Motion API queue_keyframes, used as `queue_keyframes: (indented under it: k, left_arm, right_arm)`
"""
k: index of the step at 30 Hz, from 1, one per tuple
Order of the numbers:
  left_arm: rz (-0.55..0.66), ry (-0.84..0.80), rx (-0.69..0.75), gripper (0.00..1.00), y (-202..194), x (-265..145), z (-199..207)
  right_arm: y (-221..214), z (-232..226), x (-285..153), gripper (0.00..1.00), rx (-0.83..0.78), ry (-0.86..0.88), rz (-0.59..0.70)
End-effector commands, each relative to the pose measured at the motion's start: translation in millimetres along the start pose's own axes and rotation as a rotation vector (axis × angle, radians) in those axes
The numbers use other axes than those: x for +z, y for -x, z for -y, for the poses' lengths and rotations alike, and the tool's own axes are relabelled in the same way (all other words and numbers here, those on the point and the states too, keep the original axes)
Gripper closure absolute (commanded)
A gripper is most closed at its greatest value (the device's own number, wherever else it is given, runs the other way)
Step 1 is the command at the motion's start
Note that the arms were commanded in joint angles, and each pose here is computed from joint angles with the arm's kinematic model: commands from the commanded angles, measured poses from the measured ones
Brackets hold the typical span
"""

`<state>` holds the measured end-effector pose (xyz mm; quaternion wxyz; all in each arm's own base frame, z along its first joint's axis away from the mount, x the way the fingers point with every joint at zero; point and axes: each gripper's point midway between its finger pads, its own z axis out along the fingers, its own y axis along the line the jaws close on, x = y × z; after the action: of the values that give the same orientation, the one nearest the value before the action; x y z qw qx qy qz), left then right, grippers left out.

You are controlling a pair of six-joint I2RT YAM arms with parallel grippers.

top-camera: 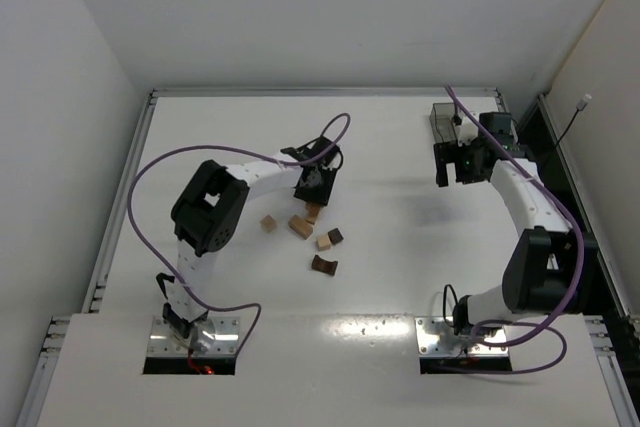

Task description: Build the wood block tower

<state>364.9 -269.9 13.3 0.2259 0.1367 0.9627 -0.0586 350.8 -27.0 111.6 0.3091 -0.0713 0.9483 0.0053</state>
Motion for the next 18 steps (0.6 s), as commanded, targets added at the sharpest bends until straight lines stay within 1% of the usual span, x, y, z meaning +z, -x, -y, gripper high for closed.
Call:
queue_keyframes:
  k: [1, 3, 4, 6, 7, 8, 11, 12, 16, 17, 18]
  left_arm:
    - [-0.026, 0.088, -0.066, 1.00, 10, 18, -27]
    - [-0.012, 0.124, -0.103, 1.00, 24, 23, -37]
    - [0.020, 0.132, -0.129, 1.00, 41, 22, -39]
    - [0.011, 0.158, -0.174, 1.00, 44, 31, -46]
    - [0.025, 0.159, -0.197, 1.00, 52, 32, -50]
    - [0.009, 0.169, -0.217, 1.00, 49, 38, -55]
    - [0.015, 0.158, -0.239, 1.00, 54, 43, -51]
    - [0.004, 0.162, -0.238, 1.00, 50, 47, -51]
    - [-0.005, 0.157, -0.275, 1.00, 48, 47, -49]
    - [-0.017, 0.152, -0.274, 0.93, 44, 48, -48]
    - [-0.021, 0.144, -0.275, 0.82, 44, 48, -47]
  right_arm:
    - [3, -3, 2, 0.04, 0.006, 0.027, 0.012]
    - [-1, -4, 6, 0.04, 0.016, 0.030, 0.002]
    - [-1, -4, 6, 0.04, 0.016, 0.030, 0.002]
    - [-1, -4, 6, 0.04, 0.016, 0.030, 0.002]
    - [-3, -4, 8, 0.04, 0.018, 0.032, -0.007]
    - [0, -5, 7, 0.04, 0.017, 0.040, -0.004]
    - [-2, -5, 9, 0.04, 0.019, 0.042, -0.012]
    - [-2, -5, 9, 0.04, 0.019, 0.042, -0.012]
    - [-2, -5, 10, 0.04, 0.020, 0.044, -0.021]
    - [-2, -6, 10, 0.04, 0.029, 0.044, -0.022]
    - [-2, -6, 10, 0.04, 0.029, 0.044, -0.022]
